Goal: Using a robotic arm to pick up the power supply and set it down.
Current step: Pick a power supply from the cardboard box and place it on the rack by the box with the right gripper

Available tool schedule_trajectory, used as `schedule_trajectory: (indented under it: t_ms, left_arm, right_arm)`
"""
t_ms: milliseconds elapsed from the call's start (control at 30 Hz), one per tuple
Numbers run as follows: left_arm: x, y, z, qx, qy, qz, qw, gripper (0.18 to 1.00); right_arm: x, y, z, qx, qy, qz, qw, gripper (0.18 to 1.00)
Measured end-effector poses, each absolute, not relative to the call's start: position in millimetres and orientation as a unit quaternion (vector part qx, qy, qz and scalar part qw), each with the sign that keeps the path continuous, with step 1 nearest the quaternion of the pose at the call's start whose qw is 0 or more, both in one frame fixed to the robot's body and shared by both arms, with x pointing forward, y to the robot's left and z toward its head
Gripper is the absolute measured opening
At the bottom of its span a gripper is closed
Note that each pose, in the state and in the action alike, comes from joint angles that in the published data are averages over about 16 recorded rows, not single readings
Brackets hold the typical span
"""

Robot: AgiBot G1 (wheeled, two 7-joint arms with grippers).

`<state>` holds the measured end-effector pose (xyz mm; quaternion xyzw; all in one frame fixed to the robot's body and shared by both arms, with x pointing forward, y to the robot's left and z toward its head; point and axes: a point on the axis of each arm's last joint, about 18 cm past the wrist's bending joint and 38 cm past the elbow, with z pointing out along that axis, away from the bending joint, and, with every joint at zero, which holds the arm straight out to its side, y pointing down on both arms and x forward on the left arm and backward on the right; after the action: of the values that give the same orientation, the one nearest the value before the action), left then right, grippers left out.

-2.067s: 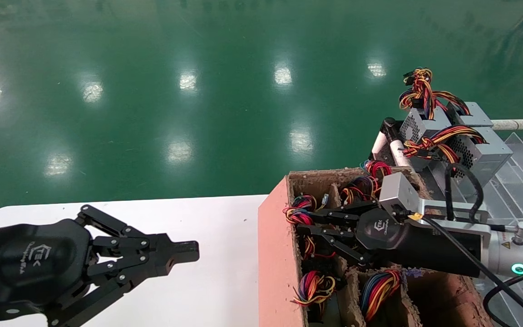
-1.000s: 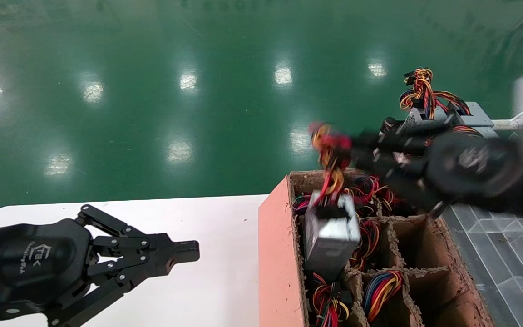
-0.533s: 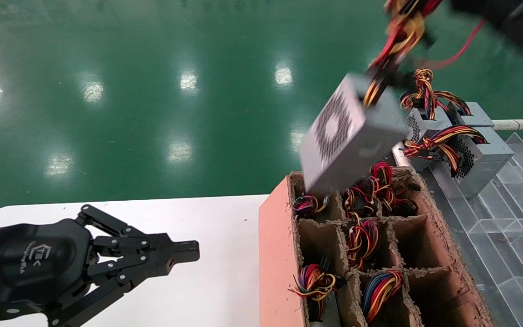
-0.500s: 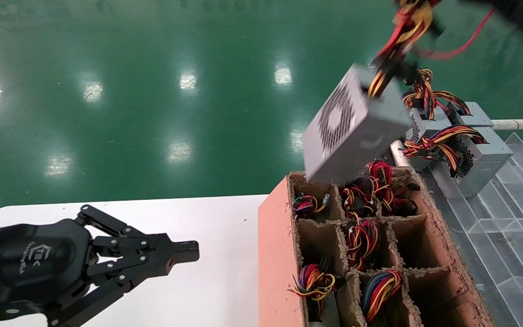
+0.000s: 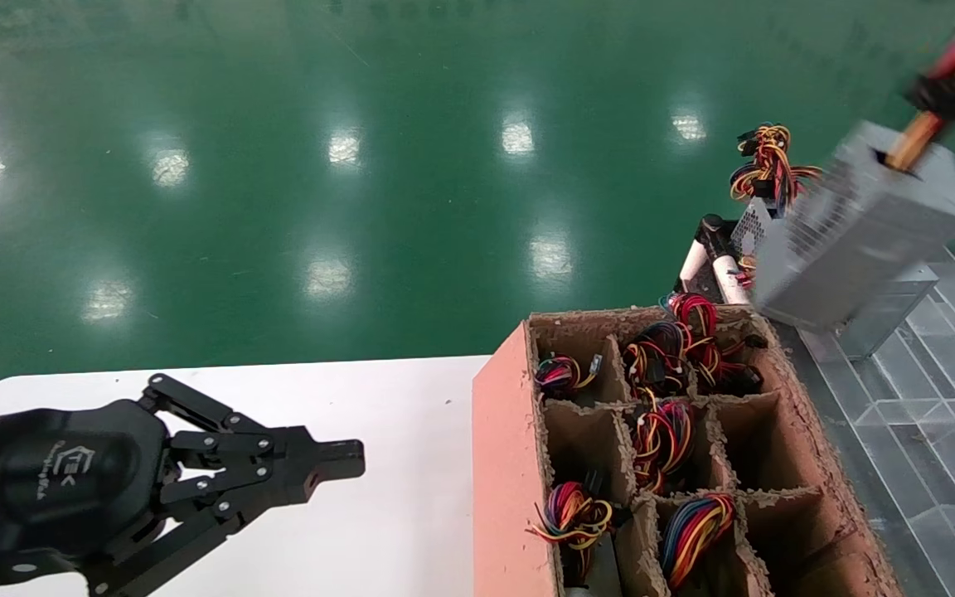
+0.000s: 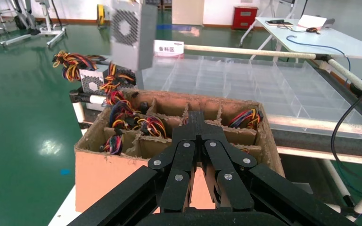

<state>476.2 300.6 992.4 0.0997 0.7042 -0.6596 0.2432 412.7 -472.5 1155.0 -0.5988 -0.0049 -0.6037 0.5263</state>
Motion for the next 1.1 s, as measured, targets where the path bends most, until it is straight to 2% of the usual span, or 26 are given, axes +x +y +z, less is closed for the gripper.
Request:
schedule_trajectory:
  t_ms: [400, 767, 1100]
  left_arm:
    - [476.2, 300.6, 992.4, 0.1, 0.704, -0.66, 0.243, 0.191]
    - [476.2, 300.6, 992.4, 0.1, 0.704, -0.66, 0.243, 0.191]
    - [476.2, 300.6, 992.4, 0.1, 0.704, -0.66, 0.243, 0.191]
  right_arm:
    - [419.9, -532.7, 1103.3, -0.61, 0.085, -0.571, 0.542, 0.232]
    - [452.2, -547.1, 1064.6, -0.614, 0.125, -0.553, 0.548, 0.231]
    - [486.8, -552.7, 1052.9, -0.607, 0.154, -0.557, 0.546, 0.229]
